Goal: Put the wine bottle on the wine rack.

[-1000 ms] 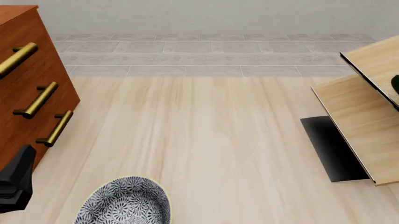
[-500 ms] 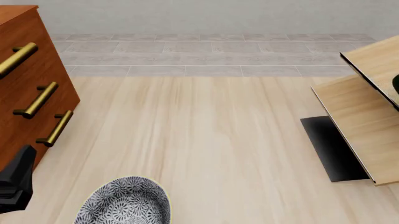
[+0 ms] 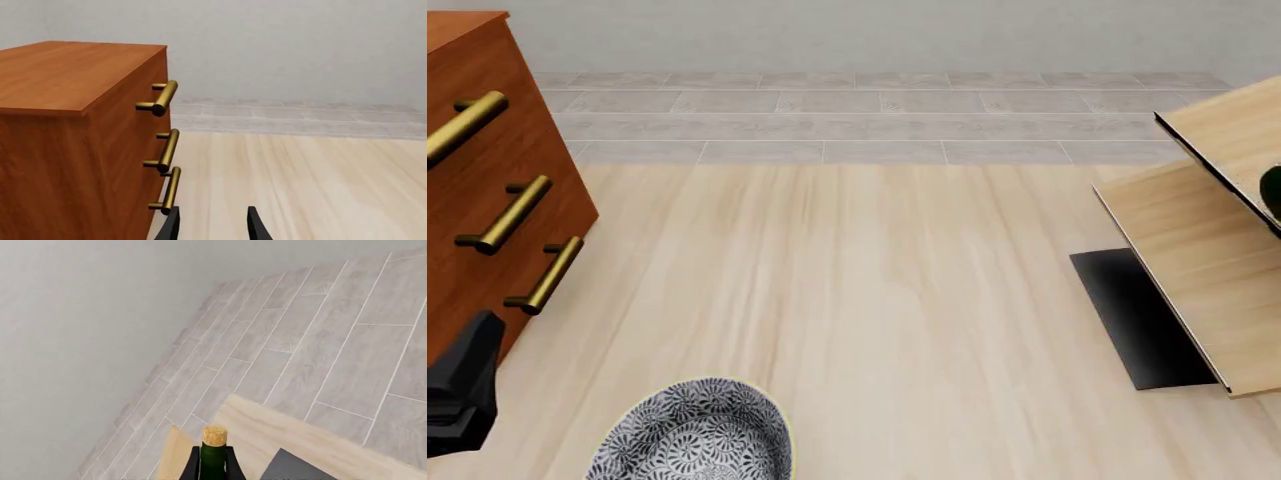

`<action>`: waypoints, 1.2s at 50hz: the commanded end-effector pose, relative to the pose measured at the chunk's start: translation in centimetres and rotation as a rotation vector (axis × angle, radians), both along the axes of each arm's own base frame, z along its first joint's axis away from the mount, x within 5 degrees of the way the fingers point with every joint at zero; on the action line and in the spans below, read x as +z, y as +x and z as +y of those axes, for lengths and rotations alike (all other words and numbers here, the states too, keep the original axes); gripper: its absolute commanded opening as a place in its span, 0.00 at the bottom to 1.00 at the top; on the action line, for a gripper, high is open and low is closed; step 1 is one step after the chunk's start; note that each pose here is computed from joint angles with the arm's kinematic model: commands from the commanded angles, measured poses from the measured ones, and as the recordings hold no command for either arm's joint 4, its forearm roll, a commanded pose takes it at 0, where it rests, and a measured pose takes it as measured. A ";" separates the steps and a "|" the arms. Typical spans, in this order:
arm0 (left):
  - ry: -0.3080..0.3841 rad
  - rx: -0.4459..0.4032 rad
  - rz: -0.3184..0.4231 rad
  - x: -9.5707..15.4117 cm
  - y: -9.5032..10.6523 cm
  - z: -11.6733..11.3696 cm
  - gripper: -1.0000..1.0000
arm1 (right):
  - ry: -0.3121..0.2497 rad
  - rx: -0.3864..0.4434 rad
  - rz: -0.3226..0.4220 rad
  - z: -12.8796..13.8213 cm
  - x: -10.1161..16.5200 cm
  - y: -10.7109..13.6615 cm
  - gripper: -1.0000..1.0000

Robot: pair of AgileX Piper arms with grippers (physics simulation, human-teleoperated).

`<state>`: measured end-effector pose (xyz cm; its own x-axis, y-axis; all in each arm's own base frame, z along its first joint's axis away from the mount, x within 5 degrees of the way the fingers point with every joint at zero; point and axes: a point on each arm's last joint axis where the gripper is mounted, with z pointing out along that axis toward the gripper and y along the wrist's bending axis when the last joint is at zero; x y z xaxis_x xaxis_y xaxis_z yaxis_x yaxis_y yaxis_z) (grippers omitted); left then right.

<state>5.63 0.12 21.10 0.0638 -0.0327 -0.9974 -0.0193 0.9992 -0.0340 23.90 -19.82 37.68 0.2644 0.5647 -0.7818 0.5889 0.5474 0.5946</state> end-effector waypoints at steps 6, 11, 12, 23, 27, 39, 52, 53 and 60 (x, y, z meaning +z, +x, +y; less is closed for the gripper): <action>-0.001 0.003 0.003 0.0 0.0 0.0 1.00 | -0.183 0.047 0.224 -0.2 -1.8 0.0 0.00; -0.004 0.000 0.004 0.0 0.0 0.0 1.00 | -0.181 0.039 0.220 -0.3 -1.7 -0.1 0.00; -0.004 0.000 0.004 0.0 0.0 0.0 1.00 | -0.181 0.040 0.220 -0.3 -1.7 -0.1 0.00; -0.006 0.004 0.005 0.0 0.0 0.0 1.00 | -0.187 0.029 0.215 -0.5 -0.9 -0.4 1.00; -0.007 0.002 0.007 -0.1 0.0 0.0 1.00 | -0.190 0.023 0.214 -0.6 -0.7 -0.5 1.00; -0.009 0.004 0.009 -0.1 0.0 0.0 1.00 | -0.200 0.020 0.199 -0.4 0.4 -0.7 1.00; -0.007 0.000 0.006 -0.1 0.0 0.0 1.00 | -0.221 0.007 0.155 0.1 2.8 -1.5 1.00; -0.007 -0.001 0.006 -0.1 0.0 0.0 1.00 | -0.224 0.006 0.153 0.2 3.1 -1.6 1.00; -0.007 -0.006 0.003 0.0 0.0 0.0 1.00 | -0.240 0.007 0.134 1.0 4.5 -2.4 1.00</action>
<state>5.63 0.12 21.05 0.0585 -0.0401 -0.9975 -0.0182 0.9990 -0.0412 22.33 -19.57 40.50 0.1257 0.3780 -0.9172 0.6588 0.6595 0.3621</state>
